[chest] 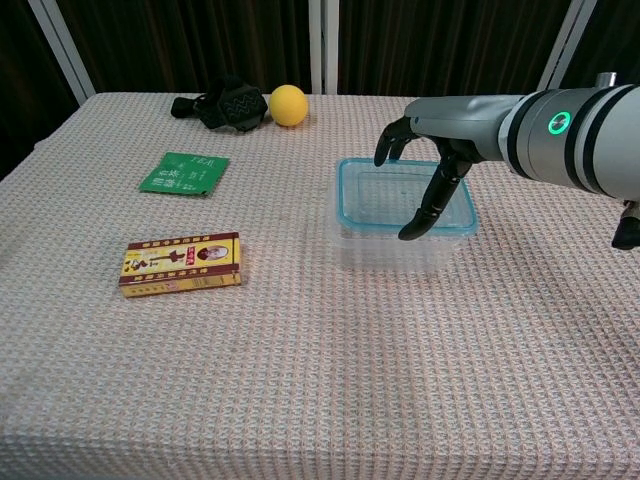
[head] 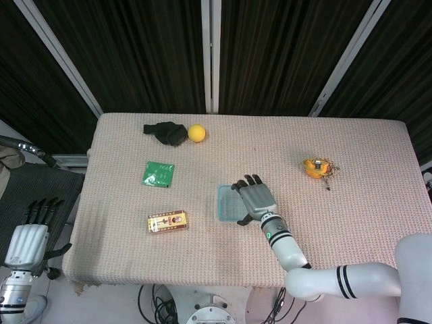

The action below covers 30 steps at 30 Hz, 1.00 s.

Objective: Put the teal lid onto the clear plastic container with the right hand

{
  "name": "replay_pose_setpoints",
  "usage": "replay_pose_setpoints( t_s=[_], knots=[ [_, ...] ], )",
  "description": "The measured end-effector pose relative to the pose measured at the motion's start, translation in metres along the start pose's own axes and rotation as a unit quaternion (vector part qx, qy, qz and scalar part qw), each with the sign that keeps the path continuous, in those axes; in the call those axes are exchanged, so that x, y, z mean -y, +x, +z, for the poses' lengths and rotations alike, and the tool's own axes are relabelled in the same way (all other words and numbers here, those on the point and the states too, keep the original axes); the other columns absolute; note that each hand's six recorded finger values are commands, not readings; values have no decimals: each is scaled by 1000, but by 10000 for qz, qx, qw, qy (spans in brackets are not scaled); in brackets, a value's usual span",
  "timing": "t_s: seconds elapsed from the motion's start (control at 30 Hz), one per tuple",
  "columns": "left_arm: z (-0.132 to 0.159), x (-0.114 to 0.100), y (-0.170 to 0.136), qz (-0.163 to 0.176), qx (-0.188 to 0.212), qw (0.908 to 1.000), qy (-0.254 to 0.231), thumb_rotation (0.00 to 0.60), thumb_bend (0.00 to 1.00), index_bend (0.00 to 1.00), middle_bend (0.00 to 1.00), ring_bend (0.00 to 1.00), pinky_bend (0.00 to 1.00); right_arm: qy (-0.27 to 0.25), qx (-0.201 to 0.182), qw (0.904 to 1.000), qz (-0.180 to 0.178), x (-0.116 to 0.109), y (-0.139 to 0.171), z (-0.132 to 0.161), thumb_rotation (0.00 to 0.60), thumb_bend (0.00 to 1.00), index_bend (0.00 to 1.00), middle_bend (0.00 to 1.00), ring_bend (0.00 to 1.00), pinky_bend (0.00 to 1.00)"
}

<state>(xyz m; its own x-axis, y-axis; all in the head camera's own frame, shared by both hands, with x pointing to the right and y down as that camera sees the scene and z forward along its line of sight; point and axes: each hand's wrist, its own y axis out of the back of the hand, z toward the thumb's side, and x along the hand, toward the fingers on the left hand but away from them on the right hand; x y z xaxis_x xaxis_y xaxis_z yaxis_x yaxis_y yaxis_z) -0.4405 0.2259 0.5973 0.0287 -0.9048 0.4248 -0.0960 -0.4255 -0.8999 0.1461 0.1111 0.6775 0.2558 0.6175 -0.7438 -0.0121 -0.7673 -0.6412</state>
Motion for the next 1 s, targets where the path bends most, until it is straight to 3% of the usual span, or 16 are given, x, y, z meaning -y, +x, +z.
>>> replay_pose_setpoints(
  t_s=[1.0],
  knots=[
    [-3,4,-4,7,-25,10000,-75,600,0,101,57,0,0,173,73,9998,73,13,-3,6,600,63,206,305,0,0]
  ],
)
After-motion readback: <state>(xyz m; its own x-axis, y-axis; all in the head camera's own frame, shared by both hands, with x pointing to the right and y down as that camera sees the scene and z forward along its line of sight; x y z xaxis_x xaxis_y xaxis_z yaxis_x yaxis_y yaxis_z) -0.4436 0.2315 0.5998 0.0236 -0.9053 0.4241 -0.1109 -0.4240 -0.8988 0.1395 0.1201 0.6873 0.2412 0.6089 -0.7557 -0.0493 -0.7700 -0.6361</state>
